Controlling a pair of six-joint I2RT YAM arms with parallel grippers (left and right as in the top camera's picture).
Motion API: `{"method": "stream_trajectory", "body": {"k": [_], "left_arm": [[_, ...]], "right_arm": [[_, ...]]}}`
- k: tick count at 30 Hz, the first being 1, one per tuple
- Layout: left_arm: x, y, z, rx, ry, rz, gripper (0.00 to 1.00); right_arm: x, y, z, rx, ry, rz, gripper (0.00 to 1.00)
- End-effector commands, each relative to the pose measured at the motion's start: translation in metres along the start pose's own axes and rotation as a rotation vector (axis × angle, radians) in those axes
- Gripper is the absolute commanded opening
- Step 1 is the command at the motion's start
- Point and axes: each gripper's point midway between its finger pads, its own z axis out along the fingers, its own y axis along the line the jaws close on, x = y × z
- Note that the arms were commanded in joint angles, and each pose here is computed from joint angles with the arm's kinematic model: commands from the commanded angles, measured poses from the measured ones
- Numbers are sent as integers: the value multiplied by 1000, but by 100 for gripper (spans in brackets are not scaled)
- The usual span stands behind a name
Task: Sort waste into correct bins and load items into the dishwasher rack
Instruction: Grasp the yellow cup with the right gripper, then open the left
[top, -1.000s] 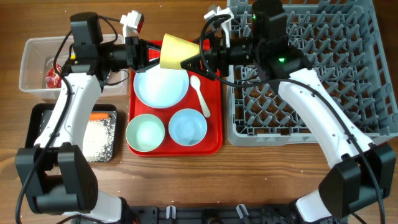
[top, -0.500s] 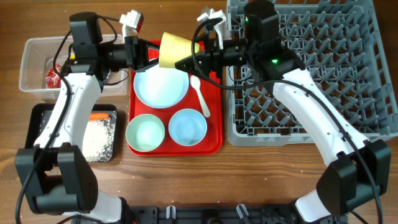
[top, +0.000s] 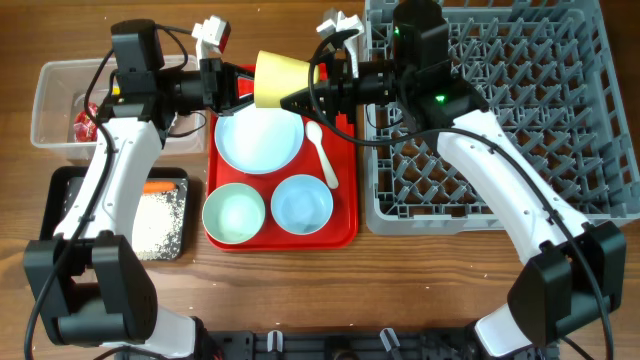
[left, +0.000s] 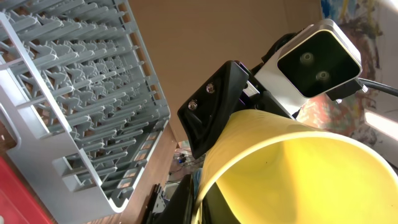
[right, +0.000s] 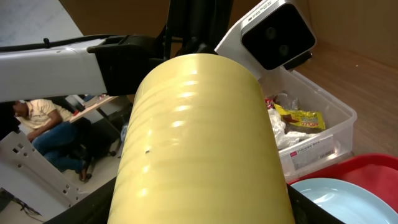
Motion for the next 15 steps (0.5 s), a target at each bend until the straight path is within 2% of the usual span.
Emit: {"method": "stream_trajectory", "body": {"k": [1, 9, 15], "left_arm": [[-7, 4, -1, -47, -35, 6, 4], [-9, 5, -6, -51, -47, 9, 4], [-9, 5, -6, -52, -47, 11, 4]], "right_arm": [[-5, 20, 1, -90, -1, -60, 66], [-5, 16, -3, -79, -3, -50, 66], [-5, 16, -3, -77, -4, -51, 59]]}}
